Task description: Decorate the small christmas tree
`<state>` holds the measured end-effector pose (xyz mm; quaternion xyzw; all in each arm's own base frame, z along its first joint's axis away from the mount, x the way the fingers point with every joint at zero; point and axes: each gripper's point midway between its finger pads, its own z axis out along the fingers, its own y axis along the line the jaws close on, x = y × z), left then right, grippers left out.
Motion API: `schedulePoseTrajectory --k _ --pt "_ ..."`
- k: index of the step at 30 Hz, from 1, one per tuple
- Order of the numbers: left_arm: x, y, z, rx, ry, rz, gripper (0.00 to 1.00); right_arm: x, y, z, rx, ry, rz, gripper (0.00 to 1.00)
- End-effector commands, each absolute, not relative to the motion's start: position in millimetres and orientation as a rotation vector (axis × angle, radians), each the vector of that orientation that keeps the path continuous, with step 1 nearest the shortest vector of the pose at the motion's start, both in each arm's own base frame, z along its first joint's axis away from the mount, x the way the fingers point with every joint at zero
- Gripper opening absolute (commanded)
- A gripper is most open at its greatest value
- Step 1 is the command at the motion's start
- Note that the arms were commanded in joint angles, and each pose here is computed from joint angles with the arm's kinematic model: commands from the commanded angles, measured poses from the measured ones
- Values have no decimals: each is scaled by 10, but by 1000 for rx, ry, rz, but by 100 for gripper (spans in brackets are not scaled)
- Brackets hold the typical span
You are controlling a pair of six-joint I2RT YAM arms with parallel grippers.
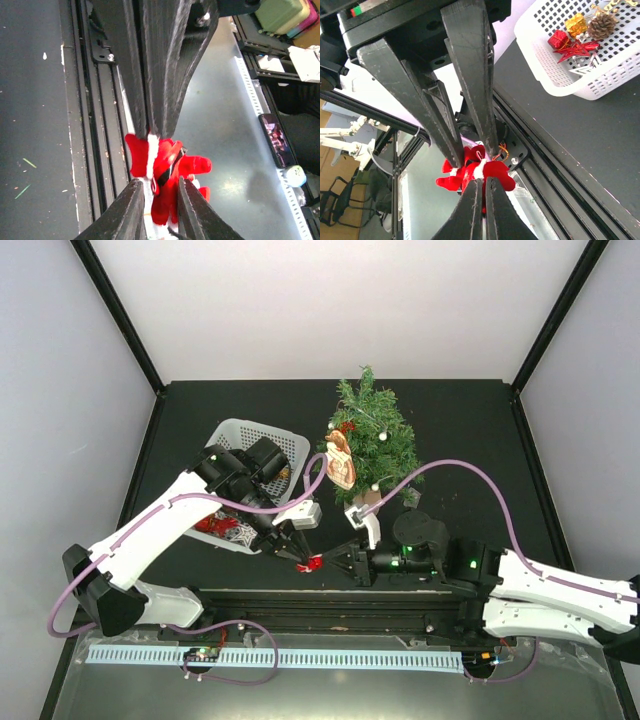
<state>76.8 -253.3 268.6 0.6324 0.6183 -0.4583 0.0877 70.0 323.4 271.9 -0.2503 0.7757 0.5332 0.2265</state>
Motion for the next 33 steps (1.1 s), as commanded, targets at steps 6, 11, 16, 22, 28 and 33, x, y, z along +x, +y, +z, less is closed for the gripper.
schedulePoseTrajectory --k 6,11,16,22,28,33 --pt "972 -2561 2666 1838 1871 -1184 23 793 2910 2960 -575 2055 1426 1" --pt "1015 -2572 2705 1826 1868 -1156 25 805 2782 2977 -541 2047 1410 1" --pt "1094 -2568 2657 1809 1895 -1101 30 844 2655 2949 -506 2061 1362 1" --pt "1371 -2505 2694 1695 1915 -994 35 1011 2155 3173 -379 2017 1198 1" --pt "1734 -2373 3085 1442 1864 -1122 36 1149 1378 3569 -193 1920 1044 1" --pt "1902 -2385 3264 1349 1838 -1259 36 1225 892 3829 -62 1853 958 1"
